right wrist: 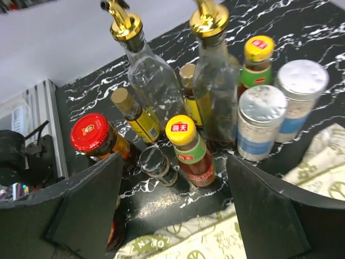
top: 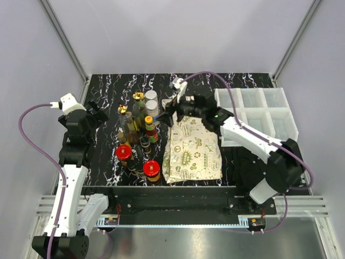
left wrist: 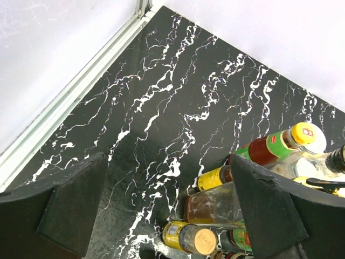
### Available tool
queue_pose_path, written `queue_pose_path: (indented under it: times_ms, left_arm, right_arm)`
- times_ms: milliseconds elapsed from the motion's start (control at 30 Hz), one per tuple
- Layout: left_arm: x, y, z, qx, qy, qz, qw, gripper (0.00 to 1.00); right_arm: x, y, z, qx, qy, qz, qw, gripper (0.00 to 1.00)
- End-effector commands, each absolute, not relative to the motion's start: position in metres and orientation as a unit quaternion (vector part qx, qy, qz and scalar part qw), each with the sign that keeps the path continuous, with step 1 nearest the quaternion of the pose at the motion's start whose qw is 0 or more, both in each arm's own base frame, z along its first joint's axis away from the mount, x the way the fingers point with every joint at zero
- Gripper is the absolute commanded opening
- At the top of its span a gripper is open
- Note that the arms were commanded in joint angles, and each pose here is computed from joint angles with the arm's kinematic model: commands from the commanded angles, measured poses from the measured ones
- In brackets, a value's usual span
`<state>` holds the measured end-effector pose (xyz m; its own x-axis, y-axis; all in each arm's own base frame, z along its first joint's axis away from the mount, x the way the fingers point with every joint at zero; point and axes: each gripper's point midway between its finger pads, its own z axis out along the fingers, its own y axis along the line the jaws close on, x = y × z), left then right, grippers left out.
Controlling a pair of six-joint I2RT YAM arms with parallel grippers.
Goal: Organize the condiment bottles
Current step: Pick up the bottle from the center of the board.
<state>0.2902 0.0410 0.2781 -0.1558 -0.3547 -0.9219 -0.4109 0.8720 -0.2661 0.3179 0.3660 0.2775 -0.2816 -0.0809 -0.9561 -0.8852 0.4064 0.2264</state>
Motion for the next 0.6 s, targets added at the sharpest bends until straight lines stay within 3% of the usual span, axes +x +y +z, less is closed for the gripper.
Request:
queue_pose_path:
  times_ms: [0,267,567]
  left_arm:
    - [0.295,0.031,0.279,-0.249,0.758,-0.009,0.603,0.99]
    - [0.3,0.029,0.273,-0.248,0.766,-0.012,0.593,0.99]
    - [0.294,0.036,0.274,-0.256,0.76,0.004,0.598,0.99]
  right_arm:
    - [0.337,0.402,0.302,-0.356,0.634,0.408,0.552,0.86]
    - [0.368,0.45,0.304,-0.327,0.619,0.395,0.595,0.76]
    - [0.401,0.488,0.294,-0.311,0.614,0.384,0.615,0.74]
